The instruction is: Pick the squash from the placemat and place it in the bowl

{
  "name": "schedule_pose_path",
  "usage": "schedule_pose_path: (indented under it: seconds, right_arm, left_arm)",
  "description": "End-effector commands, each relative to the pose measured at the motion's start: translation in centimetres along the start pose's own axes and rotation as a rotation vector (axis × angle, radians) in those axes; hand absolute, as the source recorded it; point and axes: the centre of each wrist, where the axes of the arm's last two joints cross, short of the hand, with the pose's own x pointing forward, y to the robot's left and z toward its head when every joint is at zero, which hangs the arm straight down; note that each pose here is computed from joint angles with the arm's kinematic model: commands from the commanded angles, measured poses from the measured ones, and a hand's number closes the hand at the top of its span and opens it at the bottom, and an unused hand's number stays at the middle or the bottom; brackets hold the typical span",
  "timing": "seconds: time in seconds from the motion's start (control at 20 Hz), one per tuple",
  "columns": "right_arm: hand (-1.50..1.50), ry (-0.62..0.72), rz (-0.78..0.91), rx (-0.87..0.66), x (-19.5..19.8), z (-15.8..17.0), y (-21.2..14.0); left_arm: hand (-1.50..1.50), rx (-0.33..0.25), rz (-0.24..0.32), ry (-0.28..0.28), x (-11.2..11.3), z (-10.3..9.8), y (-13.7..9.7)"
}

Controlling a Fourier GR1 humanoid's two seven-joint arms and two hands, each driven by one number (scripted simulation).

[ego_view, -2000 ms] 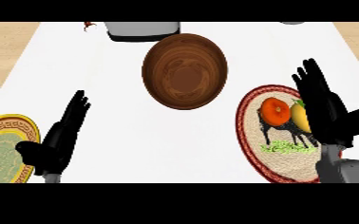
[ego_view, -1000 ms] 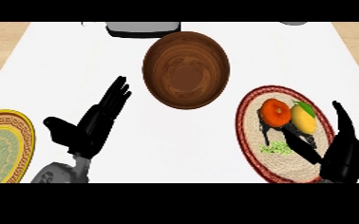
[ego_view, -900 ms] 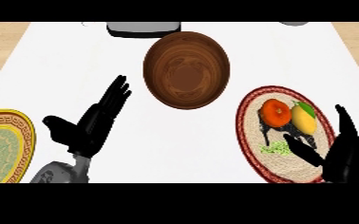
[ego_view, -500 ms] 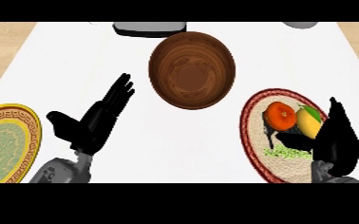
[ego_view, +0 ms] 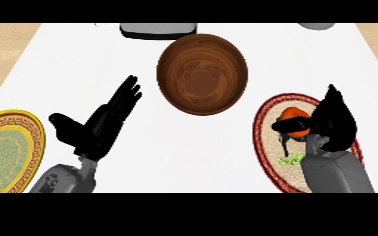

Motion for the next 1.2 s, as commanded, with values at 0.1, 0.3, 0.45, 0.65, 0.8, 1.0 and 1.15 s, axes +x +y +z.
schedule_pose_path:
  seconds: [0.1,0.3,0.45,0.65,0.8,1.0,1.15]
  right_arm:
    - [-1.5,0.283,0.139,0.093,2.5,-0.2,-0.1]
    - [-1.5,0.321,0.17,0.144,3.6,-0.5,0.5]
    - [-1.5,0.339,0.179,0.149,3.0,-0.6,0.9]
    - [-1.5,0.343,0.199,0.144,4.0,-1.0,0.7]
    - [-1.5,0.341,0.193,0.138,4.0,-0.9,1.2]
    - [-1.5,0.351,0.207,0.148,3.6,-1.0,2.3]
    - [-1.5,0.36,0.225,0.138,4.0,-1.5,3.4]
  left_arm:
    - [0.0,0.029,0.003,0.014,-0.7,-0.1,0.5]
    - [0.0,0.001,-0.002,0.0,0.0,-0.1,-0.3]
    - [0.0,0.025,0.005,-0.016,0.1,-0.7,0.1]
    - [0.0,0.0,0.003,-0.004,-0.4,0.6,0.6]
    - [0.0,0.003,0.005,0.001,-1.6,-0.5,-0.6]
    - [0.0,0.011,0.013,-0.001,0.0,-0.1,-0.7]
    - [0.0,0.001,0.017,-0.01,0.6,-1.4,-1.6]
